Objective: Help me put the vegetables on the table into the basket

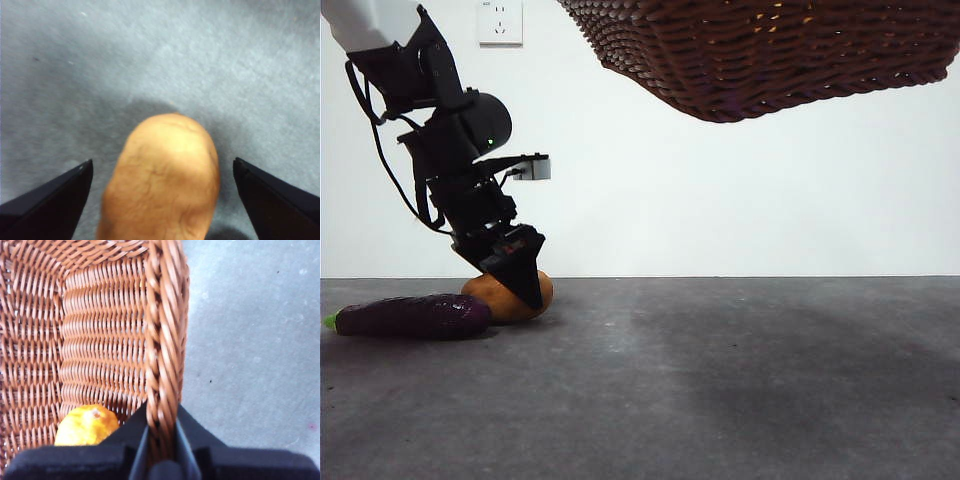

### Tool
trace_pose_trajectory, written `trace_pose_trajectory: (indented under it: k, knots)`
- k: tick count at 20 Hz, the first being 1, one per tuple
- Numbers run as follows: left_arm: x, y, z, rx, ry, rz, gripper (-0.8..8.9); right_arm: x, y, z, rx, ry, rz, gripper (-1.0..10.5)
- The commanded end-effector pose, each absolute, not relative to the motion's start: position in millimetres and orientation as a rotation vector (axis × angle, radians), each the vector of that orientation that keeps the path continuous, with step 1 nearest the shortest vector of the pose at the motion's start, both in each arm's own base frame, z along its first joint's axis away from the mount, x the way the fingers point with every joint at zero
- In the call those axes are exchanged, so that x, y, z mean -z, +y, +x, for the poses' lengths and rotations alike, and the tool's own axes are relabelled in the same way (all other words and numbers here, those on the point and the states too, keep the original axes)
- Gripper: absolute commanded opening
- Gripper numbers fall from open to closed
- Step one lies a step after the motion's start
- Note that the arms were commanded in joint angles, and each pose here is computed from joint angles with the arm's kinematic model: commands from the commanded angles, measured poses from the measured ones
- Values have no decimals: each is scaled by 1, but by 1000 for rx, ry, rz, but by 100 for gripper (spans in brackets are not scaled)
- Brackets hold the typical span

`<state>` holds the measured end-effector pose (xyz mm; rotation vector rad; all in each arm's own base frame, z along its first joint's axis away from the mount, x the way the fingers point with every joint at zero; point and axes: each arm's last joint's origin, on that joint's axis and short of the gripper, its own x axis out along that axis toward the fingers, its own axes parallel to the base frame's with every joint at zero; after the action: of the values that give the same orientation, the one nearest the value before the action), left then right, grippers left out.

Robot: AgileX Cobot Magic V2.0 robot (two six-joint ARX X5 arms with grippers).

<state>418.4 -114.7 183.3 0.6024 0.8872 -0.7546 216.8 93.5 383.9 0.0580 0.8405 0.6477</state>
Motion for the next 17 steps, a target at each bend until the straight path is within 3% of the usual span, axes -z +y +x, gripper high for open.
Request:
trace_pose_trajectory:
  k: [1,4,7,10,13,17]
  knots:
    - [-175,-113,421,759,900,600,376,-390,93,215,-659,806,64,-16]
    - [-175,-113,421,741,908,589,-3,-390,93,215,-661,806,60,-16]
    - [-180,-112,422,706,910,584,-8,-390,93,216,-656,808,59,-16]
    - [-207,-109,424,658,874,520,-7,-386,93,218,-604,823,38,-16]
    - [-260,-104,406,640,770,533,-6,-374,92,226,-588,881,41,-16]
    - [-343,-91,349,635,644,524,-6,-326,83,242,-555,975,89,-17]
